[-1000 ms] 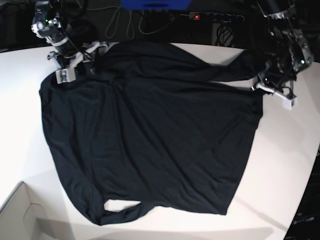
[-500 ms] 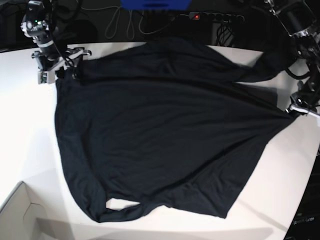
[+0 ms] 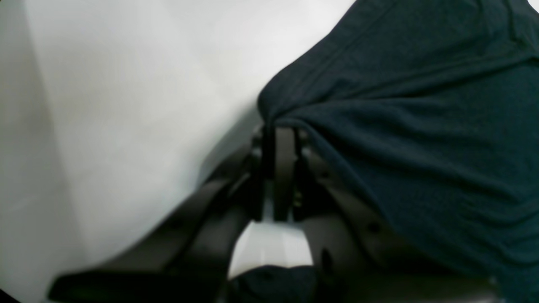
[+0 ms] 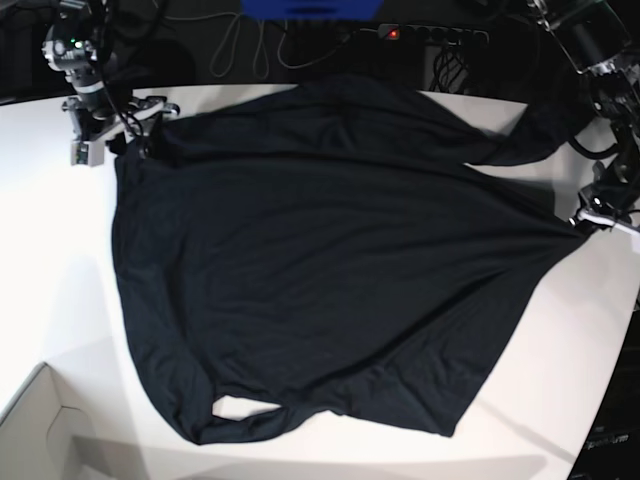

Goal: Layout the t-shirt on the table in an organized manner, then fold the t-shirt properly
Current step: 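Hold the shirt edges with both grippers and stretch them apart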

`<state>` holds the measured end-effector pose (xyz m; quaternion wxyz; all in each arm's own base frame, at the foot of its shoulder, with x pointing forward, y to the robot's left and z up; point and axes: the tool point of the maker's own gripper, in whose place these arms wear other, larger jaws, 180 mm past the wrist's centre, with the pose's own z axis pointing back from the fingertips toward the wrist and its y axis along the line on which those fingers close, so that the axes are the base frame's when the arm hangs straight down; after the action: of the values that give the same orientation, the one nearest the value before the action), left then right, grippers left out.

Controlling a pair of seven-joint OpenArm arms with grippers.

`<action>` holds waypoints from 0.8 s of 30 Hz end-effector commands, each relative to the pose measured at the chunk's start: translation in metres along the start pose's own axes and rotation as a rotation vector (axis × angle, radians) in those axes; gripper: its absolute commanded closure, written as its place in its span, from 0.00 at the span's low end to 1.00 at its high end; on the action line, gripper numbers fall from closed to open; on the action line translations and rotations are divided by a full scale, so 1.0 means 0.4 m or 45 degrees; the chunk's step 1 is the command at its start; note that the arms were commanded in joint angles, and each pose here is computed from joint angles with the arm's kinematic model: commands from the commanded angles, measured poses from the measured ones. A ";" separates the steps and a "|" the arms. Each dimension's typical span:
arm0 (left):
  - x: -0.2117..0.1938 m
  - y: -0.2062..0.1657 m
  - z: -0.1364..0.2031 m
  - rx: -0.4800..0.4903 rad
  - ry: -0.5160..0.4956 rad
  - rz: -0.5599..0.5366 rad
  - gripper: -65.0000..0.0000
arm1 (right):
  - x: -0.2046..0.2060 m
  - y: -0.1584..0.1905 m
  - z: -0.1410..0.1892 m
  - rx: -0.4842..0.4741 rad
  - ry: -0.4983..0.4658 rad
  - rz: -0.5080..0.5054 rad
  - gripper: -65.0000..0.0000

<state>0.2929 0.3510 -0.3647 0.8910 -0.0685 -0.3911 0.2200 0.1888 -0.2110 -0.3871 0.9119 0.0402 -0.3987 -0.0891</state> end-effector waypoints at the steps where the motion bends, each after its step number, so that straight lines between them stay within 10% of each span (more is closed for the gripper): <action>1: 0.046 -0.001 0.012 -0.004 -0.061 -0.021 1.00 | 0.017 -0.001 0.007 -0.001 -0.038 -0.005 0.46; 17: 0.048 -0.003 0.011 -0.007 -0.064 -0.019 1.00 | -0.103 0.022 -0.006 0.008 0.100 -0.131 0.49; 24: 0.046 -0.002 0.011 -0.006 -0.062 -0.018 1.00 | -0.074 0.026 -0.031 0.022 0.068 -0.129 0.76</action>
<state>0.2931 0.3510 -0.3646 0.8910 -0.0686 -0.3913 0.2199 0.1756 -0.1915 -0.4229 0.9215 0.0733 -0.3577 -0.1324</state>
